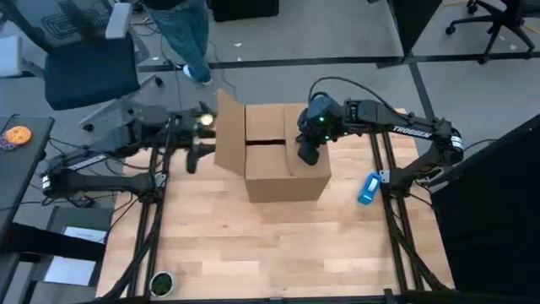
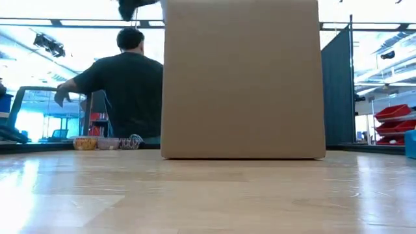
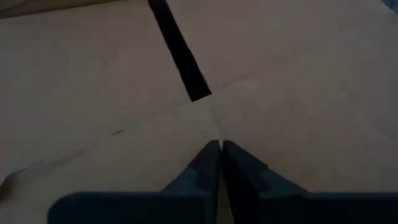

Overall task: Wrap mug
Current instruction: Close the cardboard box

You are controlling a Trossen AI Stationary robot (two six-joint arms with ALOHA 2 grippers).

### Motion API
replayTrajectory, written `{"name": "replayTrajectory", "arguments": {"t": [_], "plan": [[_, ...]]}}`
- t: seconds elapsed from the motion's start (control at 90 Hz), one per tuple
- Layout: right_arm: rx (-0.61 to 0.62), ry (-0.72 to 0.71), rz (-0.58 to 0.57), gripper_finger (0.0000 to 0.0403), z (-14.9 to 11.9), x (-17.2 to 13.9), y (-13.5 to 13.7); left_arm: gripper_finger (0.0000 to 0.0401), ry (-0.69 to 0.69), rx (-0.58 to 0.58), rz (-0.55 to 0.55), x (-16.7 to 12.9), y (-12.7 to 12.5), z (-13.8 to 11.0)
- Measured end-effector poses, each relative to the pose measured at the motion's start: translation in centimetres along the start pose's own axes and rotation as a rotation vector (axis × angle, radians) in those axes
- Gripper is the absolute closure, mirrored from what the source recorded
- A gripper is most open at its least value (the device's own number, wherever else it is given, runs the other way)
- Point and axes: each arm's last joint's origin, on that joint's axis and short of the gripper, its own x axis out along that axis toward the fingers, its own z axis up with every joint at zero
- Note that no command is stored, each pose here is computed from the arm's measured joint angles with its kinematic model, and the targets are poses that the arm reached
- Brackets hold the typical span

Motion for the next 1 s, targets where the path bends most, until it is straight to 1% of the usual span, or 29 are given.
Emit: {"name": "replayTrajectory", "arguments": {"t": [0.044,0.1,0.2,0.256,0.389,0.489,0.6,0.667,0.844,0.911,1.0], "plan": [[0.000,-0.009,-0.006,0.0403,0.1,0.0,0.0,0.0249,-0.001,0.009,0.006,1.4,0.4,-0.4],[0.002,-0.024,-0.004,0.0403,0.3,0.2,0.1,0.0249,0.038,0.006,0.011,3.3,0.9,-1.5],[-0.007,-0.046,-0.001,0.0403,0.5,0.2,0.2,0.0249,0.094,-0.002,-0.005,6.8,1.3,-3.2],[-0.017,-0.046,-0.005,0.0403,0.5,0.2,0.2,0.0249,0.108,0.003,-0.023,8.5,1.3,-3.7],[-0.036,-0.049,0.000,0.0403,0.5,0.2,0.3,0.0249,0.127,0.005,-0.085,10.6,0.8,-3.9],[-0.060,-0.055,0.002,0.0403,0.5,0.2,0.5,0.0249,0.137,0.002,-0.100,10.5,0.5,-3.7],[-0.080,-0.084,0.009,0.0402,0.7,-0.1,0.7,0.0249,0.129,0.003,-0.093,9.5,0.3,-3.0],[-0.101,-0.106,0.010,0.0403,0.6,-0.7,0.7,0.0249,0.133,0.006,-0.078,8.6,0.2,-2.7],[-0.152,-0.221,0.019,0.0403,-0.1,-5.0,0.6,0.0249,0.191,0.021,-0.019,5.8,-0.2,-2.4],[-0.192,-0.270,0.026,0.0403,-1.0,-6.5,0.8,0.0249,0.200,0.024,0.009,5.0,-0.2,-2.3],[-0.245,-0.369,0.080,0.0403,-2.7,-8.2,1.3,0.0249,0.204,0.032,0.029,4.3,-0.2,-2.1]]}}
